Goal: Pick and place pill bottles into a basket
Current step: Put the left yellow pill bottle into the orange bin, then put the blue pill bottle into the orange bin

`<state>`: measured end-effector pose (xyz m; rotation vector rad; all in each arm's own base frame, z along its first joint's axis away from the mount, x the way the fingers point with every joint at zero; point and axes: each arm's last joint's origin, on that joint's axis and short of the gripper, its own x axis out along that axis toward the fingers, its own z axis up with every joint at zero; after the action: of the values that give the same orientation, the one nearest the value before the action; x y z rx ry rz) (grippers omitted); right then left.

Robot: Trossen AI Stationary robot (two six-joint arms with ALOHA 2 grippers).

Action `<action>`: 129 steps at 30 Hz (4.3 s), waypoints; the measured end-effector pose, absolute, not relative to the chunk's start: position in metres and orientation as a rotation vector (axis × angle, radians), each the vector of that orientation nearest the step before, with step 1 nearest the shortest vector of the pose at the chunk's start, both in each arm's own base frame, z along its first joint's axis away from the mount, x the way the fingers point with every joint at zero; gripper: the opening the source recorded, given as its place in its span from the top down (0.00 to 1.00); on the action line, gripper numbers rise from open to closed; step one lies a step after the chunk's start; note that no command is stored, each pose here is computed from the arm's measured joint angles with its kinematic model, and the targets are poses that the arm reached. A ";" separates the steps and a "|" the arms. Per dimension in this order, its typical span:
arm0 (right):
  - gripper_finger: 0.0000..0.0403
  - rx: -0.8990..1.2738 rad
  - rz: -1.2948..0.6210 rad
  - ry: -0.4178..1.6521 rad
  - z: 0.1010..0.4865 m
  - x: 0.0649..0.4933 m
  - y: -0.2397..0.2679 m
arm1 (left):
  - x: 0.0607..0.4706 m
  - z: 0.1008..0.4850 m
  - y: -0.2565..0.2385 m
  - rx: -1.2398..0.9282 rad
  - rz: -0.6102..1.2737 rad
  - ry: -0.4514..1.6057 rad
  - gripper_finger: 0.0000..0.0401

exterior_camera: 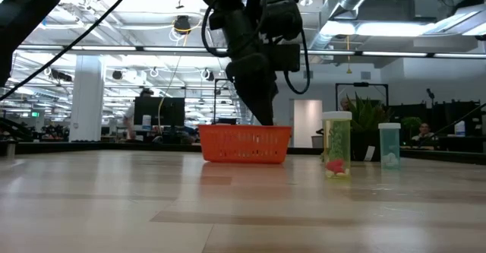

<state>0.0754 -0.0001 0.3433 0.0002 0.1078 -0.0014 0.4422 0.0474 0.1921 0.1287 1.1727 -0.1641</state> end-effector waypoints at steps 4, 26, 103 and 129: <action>1.00 0.000 -0.001 0.108 0.343 0.075 0.000 | 0.442 0.192 0.048 0.127 -0.168 1.170 0.70; 1.00 0.000 -0.001 0.108 0.343 0.075 0.000 | 0.418 0.278 0.044 0.154 -0.148 1.150 0.51; 1.00 0.000 -0.001 0.109 0.343 0.075 0.000 | 0.093 0.171 -0.031 0.003 -0.235 -0.044 0.51; 1.00 -0.051 0.026 0.259 0.347 0.103 0.002 | 0.093 0.169 -0.033 -0.058 -0.277 -0.026 0.51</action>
<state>0.1030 0.0017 0.3466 -0.0512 0.2594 0.0256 0.0929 -0.0325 0.1689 -0.0576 -0.0257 -0.2772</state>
